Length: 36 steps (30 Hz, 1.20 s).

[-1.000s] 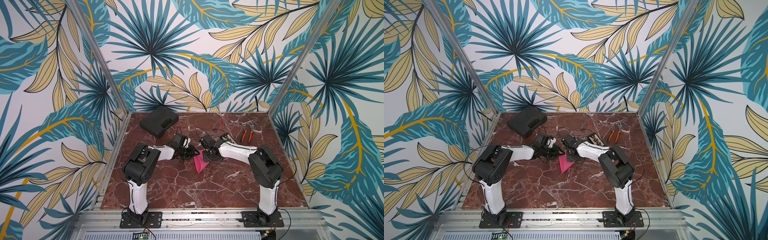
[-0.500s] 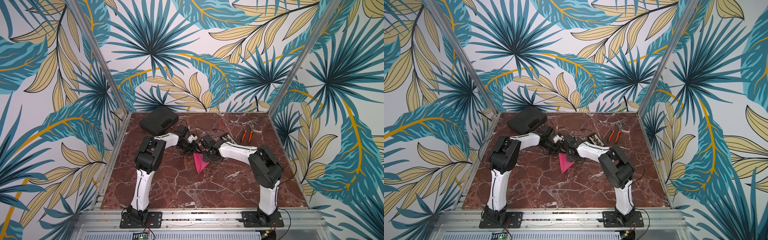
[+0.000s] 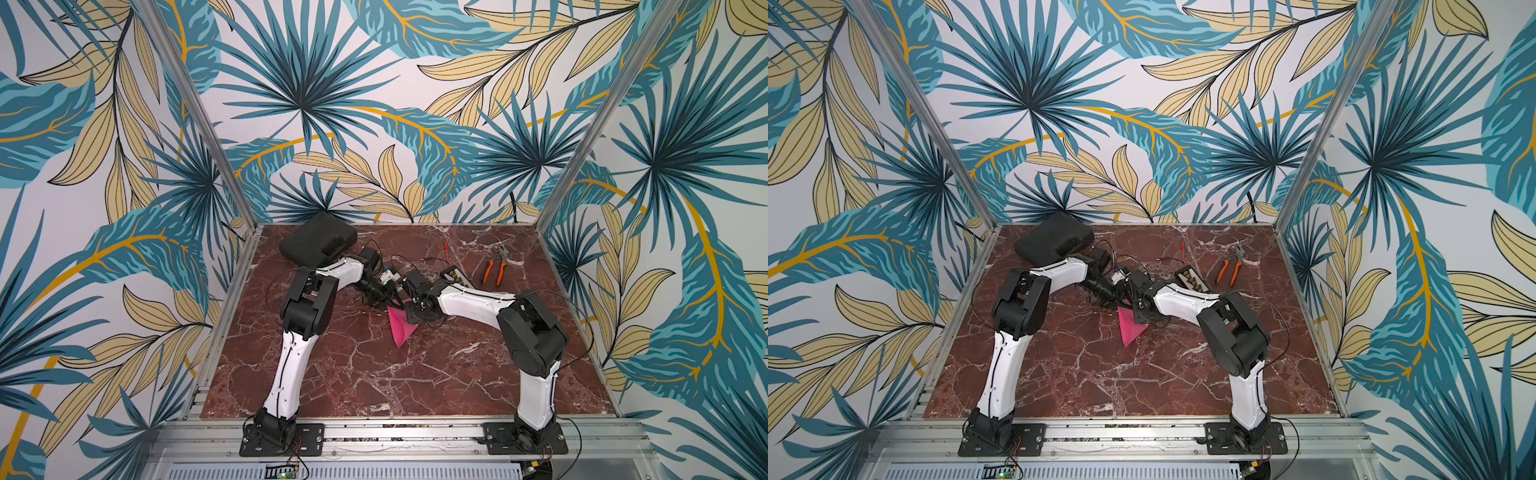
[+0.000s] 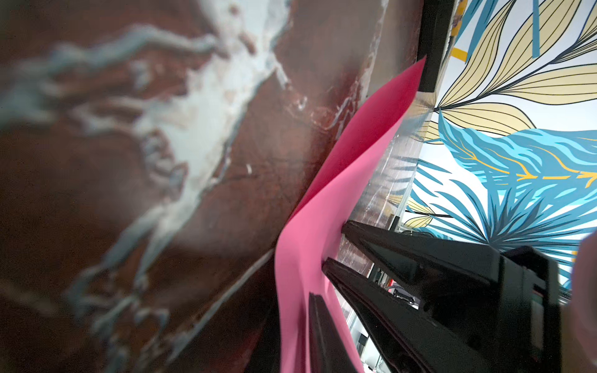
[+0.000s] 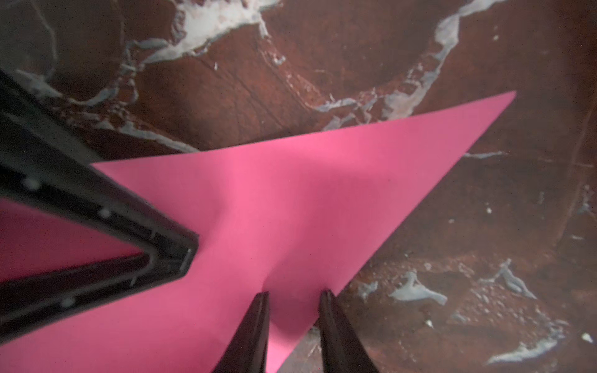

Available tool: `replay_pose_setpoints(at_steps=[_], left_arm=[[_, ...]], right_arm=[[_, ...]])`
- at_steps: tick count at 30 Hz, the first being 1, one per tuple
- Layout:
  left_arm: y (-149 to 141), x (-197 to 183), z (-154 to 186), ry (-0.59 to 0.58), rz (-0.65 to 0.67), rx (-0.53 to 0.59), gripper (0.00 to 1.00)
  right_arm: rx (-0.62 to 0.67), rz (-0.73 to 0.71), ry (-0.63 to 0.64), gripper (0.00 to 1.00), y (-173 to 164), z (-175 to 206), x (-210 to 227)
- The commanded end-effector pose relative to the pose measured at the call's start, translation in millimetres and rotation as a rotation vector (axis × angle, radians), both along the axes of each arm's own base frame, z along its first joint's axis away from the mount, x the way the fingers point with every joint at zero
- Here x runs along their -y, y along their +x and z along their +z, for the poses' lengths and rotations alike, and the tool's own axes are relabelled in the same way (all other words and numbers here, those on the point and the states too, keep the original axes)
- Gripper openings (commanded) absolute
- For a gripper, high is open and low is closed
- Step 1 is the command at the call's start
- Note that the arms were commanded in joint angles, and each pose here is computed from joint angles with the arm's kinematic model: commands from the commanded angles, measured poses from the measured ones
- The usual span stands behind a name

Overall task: Fold the square paper diagonally
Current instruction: Fold the paper at the center of the board.

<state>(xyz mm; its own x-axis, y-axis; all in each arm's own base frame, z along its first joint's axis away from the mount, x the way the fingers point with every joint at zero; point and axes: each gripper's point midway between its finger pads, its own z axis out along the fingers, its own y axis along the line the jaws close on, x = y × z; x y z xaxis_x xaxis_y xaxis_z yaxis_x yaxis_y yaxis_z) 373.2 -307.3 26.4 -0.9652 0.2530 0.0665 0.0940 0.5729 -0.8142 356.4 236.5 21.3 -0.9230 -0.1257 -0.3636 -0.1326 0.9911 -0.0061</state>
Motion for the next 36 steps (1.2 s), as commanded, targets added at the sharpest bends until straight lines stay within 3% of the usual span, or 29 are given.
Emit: replay_pose_setpoints(at_steps=[1,5,11,15,18,21,36], left_arm=[[-12.7,-14.0,-35.0,0.110,-0.019,-0.044,0.10],[-11.0,-14.8,-24.6,0.105,-0.010,0.001,0.00],[-4.4,-19.9,-6.6,0.110,0.101,0.121,0.00],[11.9,-23.0,17.6,0.103,0.287,0.279,0.00],[17.1,-28.9,26.0,0.102,0.470,0.356,0.00],[14.8,-32.9,19.9,0.126,0.586,0.393,0.00],[8.2,-25.8,-3.5,0.146,0.633,0.366,0.00]], right_arm=[[-0.082,0.024,-0.054,0.31,-20.7,-22.0,11.8],[-0.041,0.037,-0.025,0.32,-14.4,-6.3,7.0],[0.064,0.028,0.107,0.40,-5.5,47.6,-1.5],[0.047,-0.015,0.221,0.39,-15.2,63.3,-0.2],[-0.009,-0.049,0.278,0.30,-26.8,58.0,1.2],[-0.038,-0.061,0.268,0.18,-32.4,52.8,2.8],[-0.038,-0.017,0.093,0.17,12.6,23.5,-16.2]])
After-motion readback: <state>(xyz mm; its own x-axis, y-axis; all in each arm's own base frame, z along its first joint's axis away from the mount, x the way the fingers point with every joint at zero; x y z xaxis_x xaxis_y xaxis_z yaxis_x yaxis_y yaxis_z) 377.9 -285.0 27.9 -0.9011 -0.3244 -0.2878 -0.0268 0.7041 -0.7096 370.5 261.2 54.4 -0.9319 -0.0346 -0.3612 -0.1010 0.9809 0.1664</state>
